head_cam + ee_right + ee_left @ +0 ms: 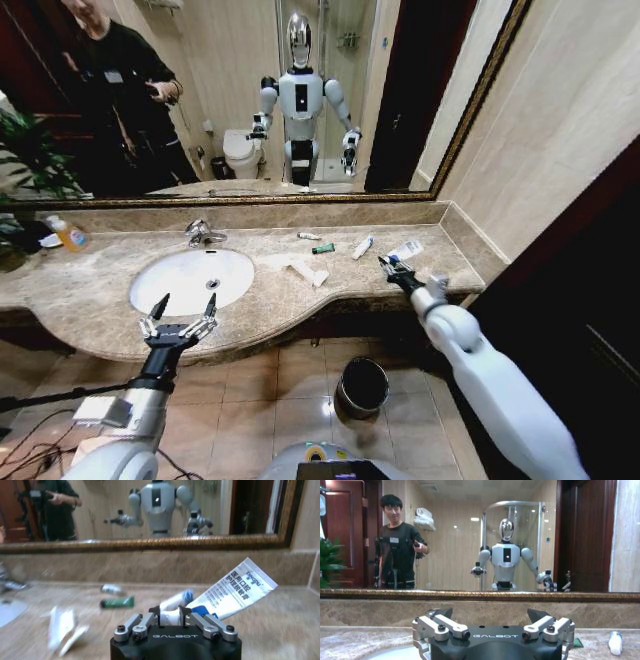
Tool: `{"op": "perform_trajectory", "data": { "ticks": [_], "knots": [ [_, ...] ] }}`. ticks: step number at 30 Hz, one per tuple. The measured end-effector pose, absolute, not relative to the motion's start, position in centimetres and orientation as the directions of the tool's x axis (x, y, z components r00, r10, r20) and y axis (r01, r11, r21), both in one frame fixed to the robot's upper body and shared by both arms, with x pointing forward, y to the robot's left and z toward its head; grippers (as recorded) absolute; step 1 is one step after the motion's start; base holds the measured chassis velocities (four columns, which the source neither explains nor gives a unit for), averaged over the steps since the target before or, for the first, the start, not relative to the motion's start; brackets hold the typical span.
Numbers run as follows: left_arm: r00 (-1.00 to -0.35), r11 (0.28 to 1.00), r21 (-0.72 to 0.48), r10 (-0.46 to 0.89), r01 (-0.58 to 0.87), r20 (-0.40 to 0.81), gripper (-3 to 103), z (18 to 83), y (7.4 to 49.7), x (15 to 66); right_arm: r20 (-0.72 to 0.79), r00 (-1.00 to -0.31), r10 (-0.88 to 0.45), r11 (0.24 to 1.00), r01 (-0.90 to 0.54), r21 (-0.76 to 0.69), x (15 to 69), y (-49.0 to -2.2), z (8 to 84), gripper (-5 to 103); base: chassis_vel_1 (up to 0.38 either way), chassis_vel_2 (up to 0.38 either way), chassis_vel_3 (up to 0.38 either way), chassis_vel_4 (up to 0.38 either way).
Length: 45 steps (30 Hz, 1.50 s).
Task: Pick up the trash from the sink and place it in the trash bin.
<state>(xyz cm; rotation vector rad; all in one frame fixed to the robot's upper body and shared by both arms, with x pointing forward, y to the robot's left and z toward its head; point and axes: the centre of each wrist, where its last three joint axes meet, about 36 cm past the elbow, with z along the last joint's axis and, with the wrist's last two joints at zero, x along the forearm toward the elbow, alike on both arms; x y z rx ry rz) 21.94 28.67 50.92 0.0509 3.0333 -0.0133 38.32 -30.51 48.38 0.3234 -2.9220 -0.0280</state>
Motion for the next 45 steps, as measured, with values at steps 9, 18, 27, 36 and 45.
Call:
{"op": "perform_trajectory", "data": {
  "ticks": [9,18,27,36,45],
  "knots": [
    [-0.994,0.999,-0.007,0.033,0.033,-0.108,100,50.9,28.7,21.9,0.284,-0.923,-0.259,0.966,-0.244,0.087,30.0,-28.3,43.4,24,0.000,0.000,0.000,0.000],
    [-0.994,0.999,-0.007,0.032,0.033,-0.108,100,50.9,28.7,21.9,0.404,-0.884,-0.236,0.971,-0.203,0.123,29.7,-29.2,33.9,22,0.000,0.000,0.000,0.000],
    [-0.994,0.999,-0.007,0.033,0.033,-0.108,100,50.9,28.7,21.9,0.467,-0.860,-0.208,0.978,-0.187,0.092,31.6,-32.0,23.8,22,0.000,0.000,0.000,0.000],
    [-0.994,0.999,-0.007,0.033,0.033,-0.108,100,50.9,28.7,21.9,0.529,-0.833,-0.162,0.987,-0.134,0.090,33.3,-33.1,18.1,22,0.000,0.000,0.000,0.000],
    [-0.994,0.999,-0.007,0.032,0.033,-0.108,100,50.9,28.7,21.9,0.532,-0.821,-0.207,0.978,-0.161,0.133,33.1,-30.6,16.6,22,0.000,0.000,0.000,0.000]
  ]
}}
